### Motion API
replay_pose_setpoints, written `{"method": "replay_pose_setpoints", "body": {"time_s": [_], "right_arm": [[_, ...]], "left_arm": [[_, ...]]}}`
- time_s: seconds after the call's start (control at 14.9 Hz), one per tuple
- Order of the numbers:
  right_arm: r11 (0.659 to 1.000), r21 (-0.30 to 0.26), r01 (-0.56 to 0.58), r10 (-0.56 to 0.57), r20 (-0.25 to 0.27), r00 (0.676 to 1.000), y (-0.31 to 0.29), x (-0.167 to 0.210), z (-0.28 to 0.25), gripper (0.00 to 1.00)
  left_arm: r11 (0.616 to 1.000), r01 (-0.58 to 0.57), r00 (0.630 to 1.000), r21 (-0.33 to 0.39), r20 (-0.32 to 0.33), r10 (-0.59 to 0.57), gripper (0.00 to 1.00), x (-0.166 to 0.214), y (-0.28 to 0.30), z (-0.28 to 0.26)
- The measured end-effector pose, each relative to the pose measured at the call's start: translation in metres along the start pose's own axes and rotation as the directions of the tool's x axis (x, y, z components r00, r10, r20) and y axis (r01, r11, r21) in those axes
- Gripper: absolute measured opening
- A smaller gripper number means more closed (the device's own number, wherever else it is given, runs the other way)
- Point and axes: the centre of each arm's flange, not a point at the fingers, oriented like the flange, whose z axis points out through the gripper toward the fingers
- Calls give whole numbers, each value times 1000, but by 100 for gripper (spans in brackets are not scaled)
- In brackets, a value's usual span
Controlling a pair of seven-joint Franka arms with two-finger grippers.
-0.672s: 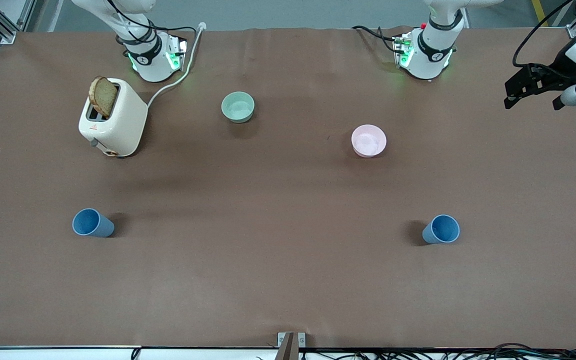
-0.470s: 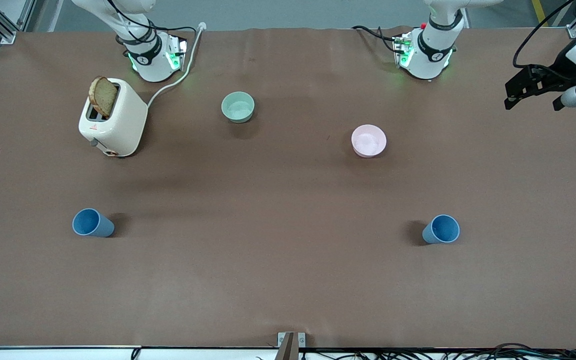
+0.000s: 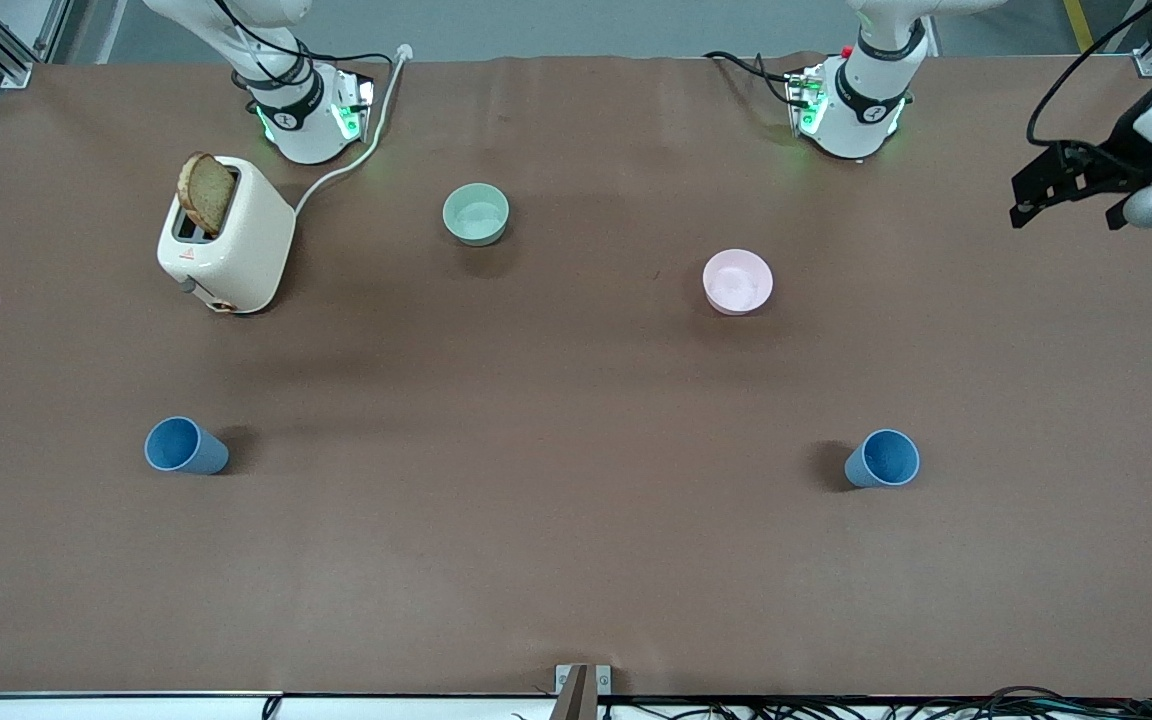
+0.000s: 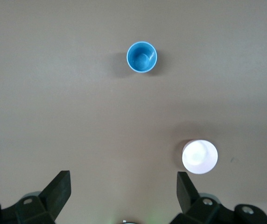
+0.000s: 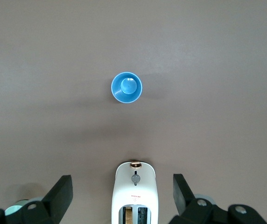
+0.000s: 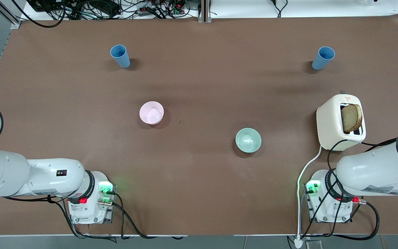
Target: Stack blue cups with both arms
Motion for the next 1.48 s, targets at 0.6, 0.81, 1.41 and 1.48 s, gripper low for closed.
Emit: {"method": "replay_pose_setpoints", "body": {"time_s": [0.6,0.81,1.41,1.48], "right_arm": [[1000,-1,3,-3,-7,1000,-1,7,24,100],[1000,-12,9,-10,-79,997,-3,35,103,100],[995,-46,85,-89,-92,992,-1,69,308,98],[993,-51,105,-109,-94,990,0,69,316,97]], "left_arm": [[998,43,994,-46,-96,-48,100,99,-16,242],[998,35,994,-43,-104,-40,98,115,-17,302],[997,46,996,-60,-77,-51,24,126,-14,394],[997,48,995,-62,-82,-53,15,127,-11,391]]}}
